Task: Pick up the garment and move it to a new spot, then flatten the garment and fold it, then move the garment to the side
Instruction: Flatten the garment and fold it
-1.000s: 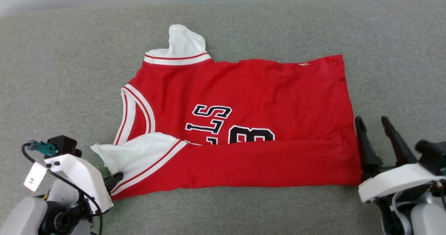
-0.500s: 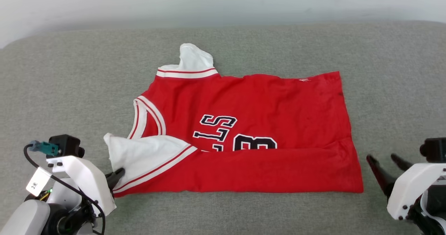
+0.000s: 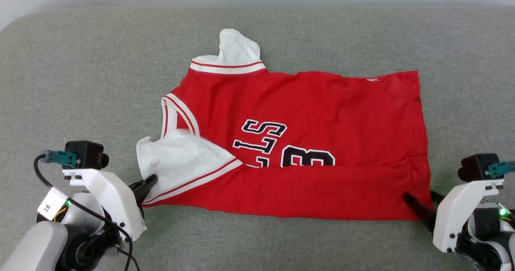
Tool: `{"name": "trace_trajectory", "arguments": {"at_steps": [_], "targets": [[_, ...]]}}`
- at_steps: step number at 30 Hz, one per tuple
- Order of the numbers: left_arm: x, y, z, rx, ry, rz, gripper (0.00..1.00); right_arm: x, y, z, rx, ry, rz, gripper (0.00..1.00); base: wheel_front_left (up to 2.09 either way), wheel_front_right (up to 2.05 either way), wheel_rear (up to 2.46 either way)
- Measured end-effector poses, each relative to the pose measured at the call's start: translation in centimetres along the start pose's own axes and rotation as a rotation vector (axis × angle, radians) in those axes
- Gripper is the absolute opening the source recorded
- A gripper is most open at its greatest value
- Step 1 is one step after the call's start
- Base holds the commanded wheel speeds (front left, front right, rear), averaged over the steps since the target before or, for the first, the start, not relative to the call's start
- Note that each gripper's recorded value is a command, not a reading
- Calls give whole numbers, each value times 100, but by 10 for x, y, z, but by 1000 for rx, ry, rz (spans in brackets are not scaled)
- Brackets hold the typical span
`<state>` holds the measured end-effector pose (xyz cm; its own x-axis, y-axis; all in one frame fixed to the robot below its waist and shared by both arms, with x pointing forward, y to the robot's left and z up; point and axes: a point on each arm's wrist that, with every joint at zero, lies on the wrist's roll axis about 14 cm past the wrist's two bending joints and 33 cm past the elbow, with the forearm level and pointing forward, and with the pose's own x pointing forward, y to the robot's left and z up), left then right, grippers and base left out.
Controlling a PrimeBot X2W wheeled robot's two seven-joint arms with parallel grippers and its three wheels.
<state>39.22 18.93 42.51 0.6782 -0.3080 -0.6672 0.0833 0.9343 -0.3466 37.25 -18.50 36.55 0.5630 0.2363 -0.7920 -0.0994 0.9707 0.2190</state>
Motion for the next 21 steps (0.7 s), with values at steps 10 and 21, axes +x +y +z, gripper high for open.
{"name": "trace_trajectory", "arguments": {"at_steps": [10, 21], "targets": [[-1, 6, 3, 13, -47, 22, 0, 3, 11, 4, 10, -1, 47, 0, 0, 0, 0], [-38, -4, -17, -3, -80, 24, 0, -36, 21, 11, -50, -91, 60, 0, 0, 0, 0]]}}
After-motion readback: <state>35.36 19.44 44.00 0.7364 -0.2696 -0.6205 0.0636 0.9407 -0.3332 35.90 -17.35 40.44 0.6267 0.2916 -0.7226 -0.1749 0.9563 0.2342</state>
